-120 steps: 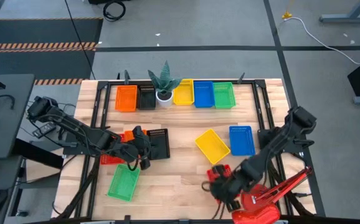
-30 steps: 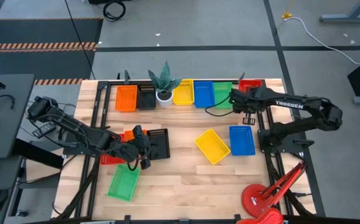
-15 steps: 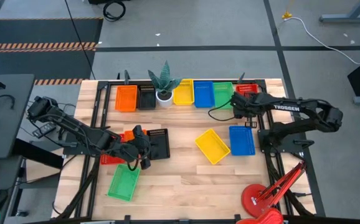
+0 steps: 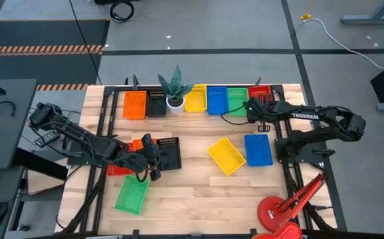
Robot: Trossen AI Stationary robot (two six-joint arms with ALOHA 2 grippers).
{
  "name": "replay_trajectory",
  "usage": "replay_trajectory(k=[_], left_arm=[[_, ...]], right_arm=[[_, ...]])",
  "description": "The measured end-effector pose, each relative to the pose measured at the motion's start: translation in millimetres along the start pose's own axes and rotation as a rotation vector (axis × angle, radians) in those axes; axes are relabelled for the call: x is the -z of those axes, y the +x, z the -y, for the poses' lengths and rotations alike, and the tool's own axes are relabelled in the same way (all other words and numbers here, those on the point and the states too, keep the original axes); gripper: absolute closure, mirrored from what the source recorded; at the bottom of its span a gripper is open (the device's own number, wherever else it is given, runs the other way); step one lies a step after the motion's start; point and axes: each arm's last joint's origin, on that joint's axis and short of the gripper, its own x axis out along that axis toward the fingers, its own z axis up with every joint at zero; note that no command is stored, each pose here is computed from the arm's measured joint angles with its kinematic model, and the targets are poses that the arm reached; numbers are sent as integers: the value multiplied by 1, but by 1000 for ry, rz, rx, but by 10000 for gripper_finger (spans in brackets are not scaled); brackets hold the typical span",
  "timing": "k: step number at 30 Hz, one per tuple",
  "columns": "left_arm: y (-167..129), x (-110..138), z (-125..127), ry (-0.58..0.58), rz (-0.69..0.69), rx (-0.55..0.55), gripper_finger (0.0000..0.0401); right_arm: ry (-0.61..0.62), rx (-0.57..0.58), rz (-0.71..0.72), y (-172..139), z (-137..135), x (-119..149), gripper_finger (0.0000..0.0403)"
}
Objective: Stack baskets by color
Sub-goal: Move the bottom red bin to the top right of the table, then stack the bottom yellow bin on the top yellow bin
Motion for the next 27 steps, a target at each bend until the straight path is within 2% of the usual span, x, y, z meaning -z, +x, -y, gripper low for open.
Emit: replay_trajectory(k=[11, 14, 17, 21, 27], left_arm=[[0, 0, 0, 0, 0, 0, 382], [0, 0, 0, -1, 0, 0, 384], [0, 0, 0, -1, 0, 0, 389], [0, 0, 0, -1, 0, 0, 390], [0, 0, 0, -1, 0, 0, 382]], right_arm=[[28, 97, -27, 0, 4, -2, 255], [73, 135, -38, -6, 4, -5, 239], [101, 141, -9, -17, 5, -11, 234], [197, 177, 61, -40, 13, -20, 238], [308, 157, 179, -81, 19, -24, 239]])
